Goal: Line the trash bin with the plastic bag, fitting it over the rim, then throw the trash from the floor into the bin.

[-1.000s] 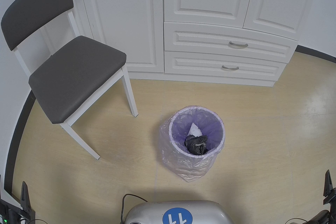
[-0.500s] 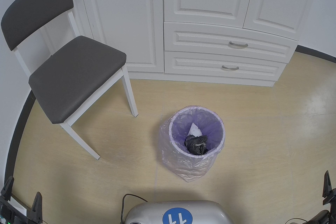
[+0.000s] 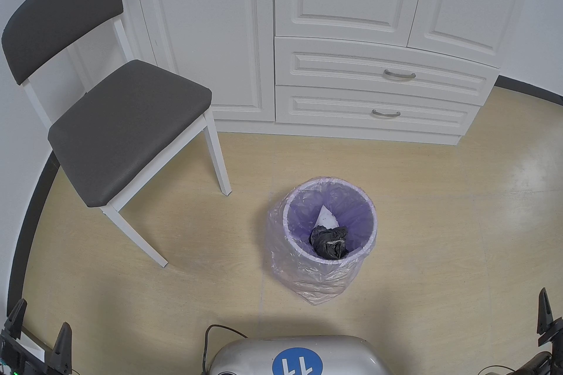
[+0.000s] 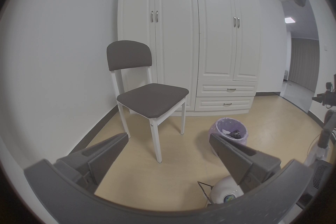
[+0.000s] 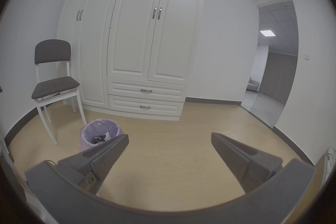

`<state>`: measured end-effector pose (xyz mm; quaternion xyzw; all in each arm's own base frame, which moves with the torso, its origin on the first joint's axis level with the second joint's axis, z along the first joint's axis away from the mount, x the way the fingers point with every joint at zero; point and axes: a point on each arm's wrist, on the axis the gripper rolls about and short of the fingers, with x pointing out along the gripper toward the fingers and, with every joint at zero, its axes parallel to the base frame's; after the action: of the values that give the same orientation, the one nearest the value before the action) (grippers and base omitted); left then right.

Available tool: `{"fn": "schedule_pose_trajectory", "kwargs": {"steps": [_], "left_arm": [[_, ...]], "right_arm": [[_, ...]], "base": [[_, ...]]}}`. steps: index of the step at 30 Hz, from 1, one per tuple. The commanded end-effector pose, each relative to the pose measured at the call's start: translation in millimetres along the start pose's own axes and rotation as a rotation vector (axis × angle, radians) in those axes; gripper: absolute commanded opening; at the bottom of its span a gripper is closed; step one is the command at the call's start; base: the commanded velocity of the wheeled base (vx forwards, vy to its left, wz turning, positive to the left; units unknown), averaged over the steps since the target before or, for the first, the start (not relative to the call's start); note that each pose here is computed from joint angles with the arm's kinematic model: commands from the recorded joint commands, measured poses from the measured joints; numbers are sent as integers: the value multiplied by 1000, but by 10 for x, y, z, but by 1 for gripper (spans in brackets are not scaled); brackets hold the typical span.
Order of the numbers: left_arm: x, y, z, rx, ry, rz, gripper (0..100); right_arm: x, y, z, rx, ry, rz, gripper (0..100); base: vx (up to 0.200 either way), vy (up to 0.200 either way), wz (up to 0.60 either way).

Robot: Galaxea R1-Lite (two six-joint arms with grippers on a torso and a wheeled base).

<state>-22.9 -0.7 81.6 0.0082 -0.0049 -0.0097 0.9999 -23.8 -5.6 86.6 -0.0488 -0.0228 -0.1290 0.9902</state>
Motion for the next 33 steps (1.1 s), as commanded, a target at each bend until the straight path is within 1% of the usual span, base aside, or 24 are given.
{"fn": "schedule_pose_trajectory", "kwargs": {"steps": [1,3,4,8,10,12,13,15,16,17,18,19,22,33], "left_arm": [[0,2,-50,5,-1,17,100],[0,2,-50,5,-1,17,100],[0,6,-53,-2,2,38,100],[1,7,-56,-4,7,36,100],[1,7,-56,-4,7,36,100],[1,7,-56,-4,7,36,100],[0,7,-56,-2,5,35,100],[0,7,-55,-2,4,33,100],[0,7,-55,-1,4,33,100],[0,7,-55,-2,4,33,100],[0,7,-55,-2,4,33,100],[0,7,-55,-4,4,33,100],[0,6,-53,-1,2,30,100],[1,6,-53,-9,4,32,100]], "right_arm": [[-1,3,-44,-2,-4,-7,100],[-1,3,-44,-2,-4,-7,100],[-1,4,-67,-5,19,-11,100],[-1,10,-67,-6,16,15,100],[-2,29,-66,-4,9,98,100],[-5,43,-65,-1,1,163,100],[-4,47,-64,0,1,179,100],[-8,58,-73,29,11,230,100],[-10,68,-98,65,37,261,100],[-14,77,-137,71,74,295,100],[-22,78,-139,66,91,305,100],[-24,77,-141,66,96,309,100],[-15,77,-129,68,69,302,100],[-15,77,-129,73,69,301,100]], "base": [[0,0,0],[0,0,0],[0,0,0],[0,0,0],[0,0,0],[0,0,0],[0,0,0],[0,0,0],[0,0,0],[0,0,0],[0,0,0],[0,0,0],[0,0,0],[0,0,0]]}}
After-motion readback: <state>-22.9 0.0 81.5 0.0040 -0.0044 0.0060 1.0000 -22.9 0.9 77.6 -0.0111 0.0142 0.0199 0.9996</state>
